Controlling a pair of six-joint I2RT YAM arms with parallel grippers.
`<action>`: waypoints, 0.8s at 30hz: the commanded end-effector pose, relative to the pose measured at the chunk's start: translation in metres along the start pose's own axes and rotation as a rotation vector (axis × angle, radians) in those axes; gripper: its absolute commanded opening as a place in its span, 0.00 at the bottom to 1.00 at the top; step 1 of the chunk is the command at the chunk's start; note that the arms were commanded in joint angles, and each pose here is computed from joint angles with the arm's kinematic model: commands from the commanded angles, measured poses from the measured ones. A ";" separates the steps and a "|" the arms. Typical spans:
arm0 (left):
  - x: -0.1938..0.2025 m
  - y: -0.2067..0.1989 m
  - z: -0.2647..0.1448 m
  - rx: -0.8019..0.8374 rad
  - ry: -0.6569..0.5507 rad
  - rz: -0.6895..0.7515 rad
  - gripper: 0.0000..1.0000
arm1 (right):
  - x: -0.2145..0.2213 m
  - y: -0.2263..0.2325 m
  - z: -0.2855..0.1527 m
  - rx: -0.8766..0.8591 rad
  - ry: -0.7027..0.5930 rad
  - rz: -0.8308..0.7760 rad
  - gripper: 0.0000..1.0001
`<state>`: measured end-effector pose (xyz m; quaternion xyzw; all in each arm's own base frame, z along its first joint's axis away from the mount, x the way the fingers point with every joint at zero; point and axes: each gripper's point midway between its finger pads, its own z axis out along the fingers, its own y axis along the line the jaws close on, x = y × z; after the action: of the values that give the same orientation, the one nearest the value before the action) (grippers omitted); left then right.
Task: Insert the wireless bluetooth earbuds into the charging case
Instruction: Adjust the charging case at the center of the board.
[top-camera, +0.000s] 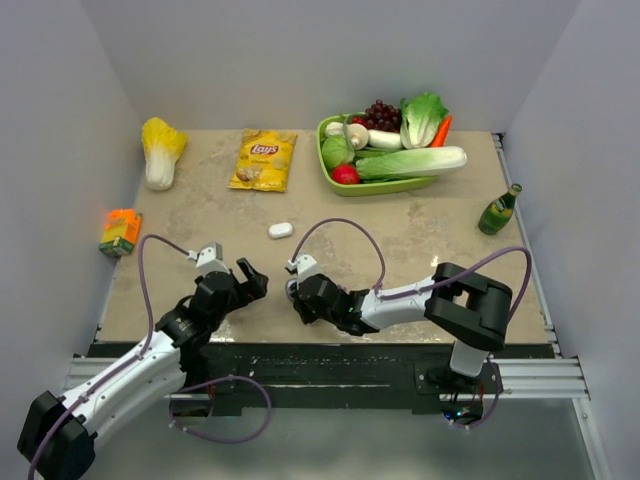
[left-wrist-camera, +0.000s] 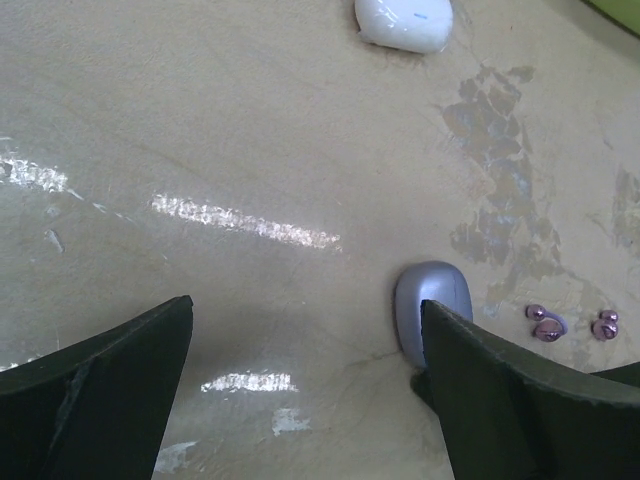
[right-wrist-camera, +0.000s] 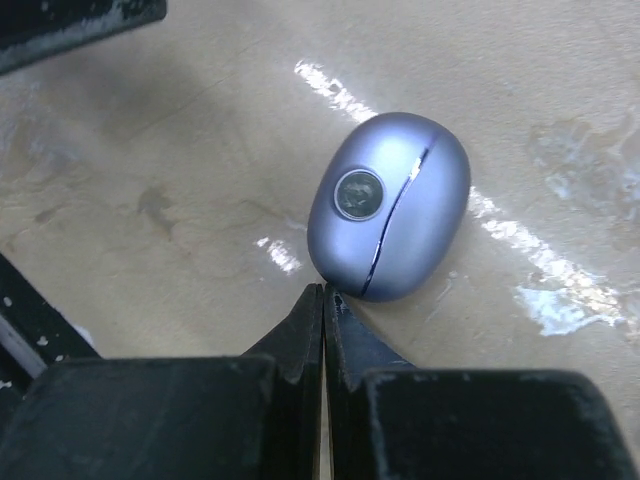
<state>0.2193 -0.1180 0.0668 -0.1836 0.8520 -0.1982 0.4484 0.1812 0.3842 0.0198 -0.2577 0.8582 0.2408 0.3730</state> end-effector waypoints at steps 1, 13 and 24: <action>0.002 -0.004 0.003 0.020 0.004 0.013 1.00 | -0.015 -0.013 0.002 0.057 -0.036 0.021 0.00; 0.001 -0.020 0.005 0.103 0.000 0.034 1.00 | -0.027 -0.048 -0.005 0.128 -0.068 0.033 0.00; -0.013 -0.032 0.010 0.142 -0.084 -0.153 1.00 | -0.083 -0.036 -0.093 0.074 -0.256 0.083 0.78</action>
<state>0.2275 -0.1351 0.0695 -0.1821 0.8356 -0.2444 0.4571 0.2051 0.3385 0.0927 -0.2120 0.8377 0.2390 0.4430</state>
